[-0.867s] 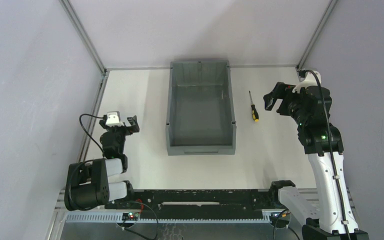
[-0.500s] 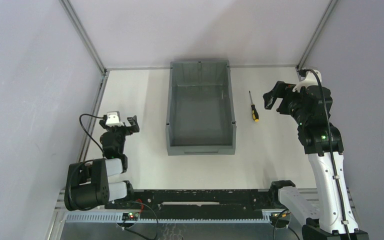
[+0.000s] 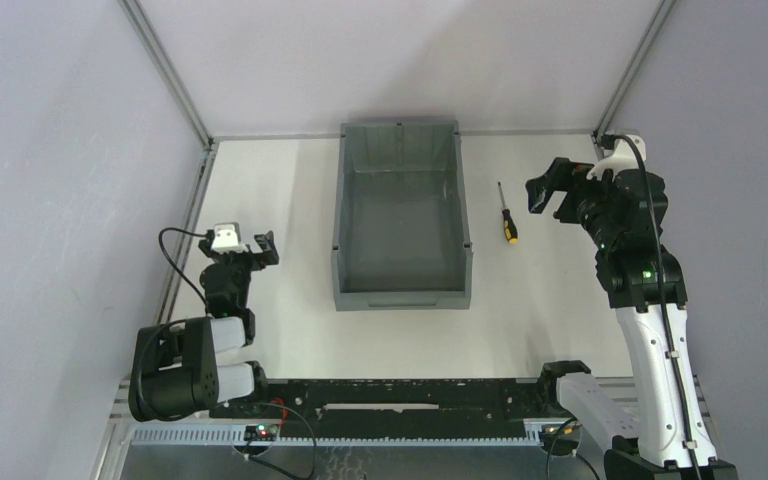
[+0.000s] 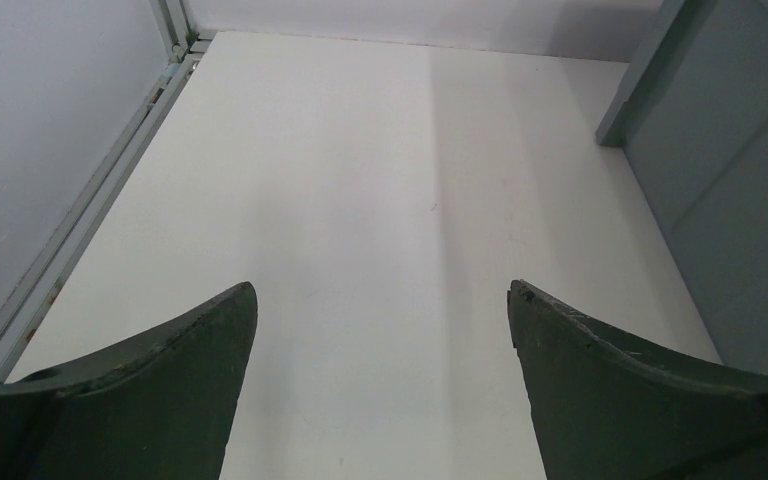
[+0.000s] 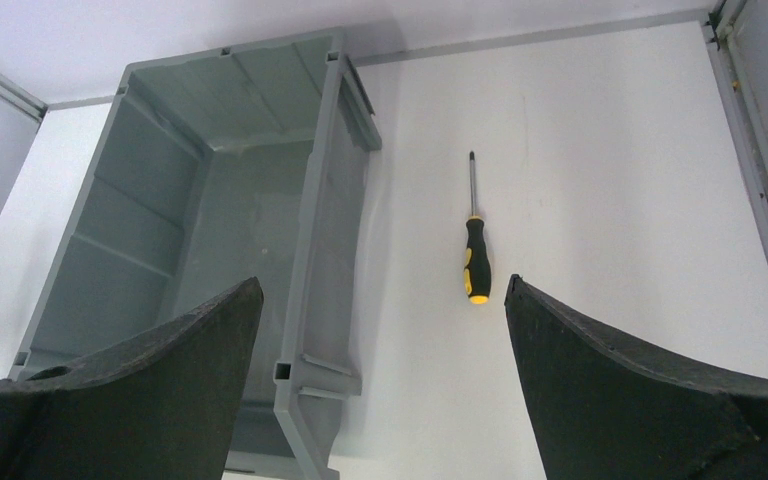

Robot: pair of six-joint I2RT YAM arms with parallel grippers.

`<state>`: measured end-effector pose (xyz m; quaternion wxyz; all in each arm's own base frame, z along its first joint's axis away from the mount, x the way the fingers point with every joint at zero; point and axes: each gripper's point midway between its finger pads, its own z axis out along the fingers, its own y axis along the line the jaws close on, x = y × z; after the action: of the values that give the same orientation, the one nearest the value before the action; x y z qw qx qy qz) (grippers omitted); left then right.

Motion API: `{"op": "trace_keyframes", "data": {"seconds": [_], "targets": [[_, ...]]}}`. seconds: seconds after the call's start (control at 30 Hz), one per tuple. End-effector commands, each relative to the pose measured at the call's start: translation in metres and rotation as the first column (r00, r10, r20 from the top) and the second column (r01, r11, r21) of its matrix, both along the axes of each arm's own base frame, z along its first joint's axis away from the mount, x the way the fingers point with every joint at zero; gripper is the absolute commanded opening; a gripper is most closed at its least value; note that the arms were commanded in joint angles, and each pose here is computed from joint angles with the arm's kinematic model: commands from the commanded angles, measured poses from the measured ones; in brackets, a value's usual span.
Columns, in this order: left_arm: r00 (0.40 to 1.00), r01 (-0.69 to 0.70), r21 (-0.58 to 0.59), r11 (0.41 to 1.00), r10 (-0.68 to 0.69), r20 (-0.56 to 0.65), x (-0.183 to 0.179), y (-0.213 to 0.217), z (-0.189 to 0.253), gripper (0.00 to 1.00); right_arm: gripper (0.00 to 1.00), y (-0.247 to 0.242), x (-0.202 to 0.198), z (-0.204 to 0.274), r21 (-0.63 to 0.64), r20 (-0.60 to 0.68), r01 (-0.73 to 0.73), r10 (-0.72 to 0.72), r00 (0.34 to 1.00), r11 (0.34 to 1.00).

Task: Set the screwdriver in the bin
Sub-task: Pick up the screwdriver from the center of the board.

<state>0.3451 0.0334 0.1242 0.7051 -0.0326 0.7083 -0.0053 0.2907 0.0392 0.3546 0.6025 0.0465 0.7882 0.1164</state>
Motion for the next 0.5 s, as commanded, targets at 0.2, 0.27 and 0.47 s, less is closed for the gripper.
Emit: {"op": "trace_keyframes", "data": {"seconds": [0.2, 0.27, 0.47], "targets": [[0.999, -0.008, 0.022, 1.0, 0.007, 0.05, 0.004, 0.002, 0.016, 1.0, 0.99, 0.002, 0.019, 0.036, -0.038, 0.072, -0.026, 0.029, 0.997, 0.999], [0.999, -0.009, 0.021, 1.0, 0.007, 0.049, 0.004, 0.002, 0.016, 1.0, 0.99, 0.001, 0.024, 0.044, -0.051, 0.073, -0.022, 0.026, 0.997, 0.998], [0.999, -0.008, 0.021, 1.0, 0.007, 0.049, 0.004, 0.002, 0.015, 1.0, 0.97, -0.003, 0.044, 0.05, -0.102, 0.011, -0.021, 0.022, 1.0, 0.995]]}}
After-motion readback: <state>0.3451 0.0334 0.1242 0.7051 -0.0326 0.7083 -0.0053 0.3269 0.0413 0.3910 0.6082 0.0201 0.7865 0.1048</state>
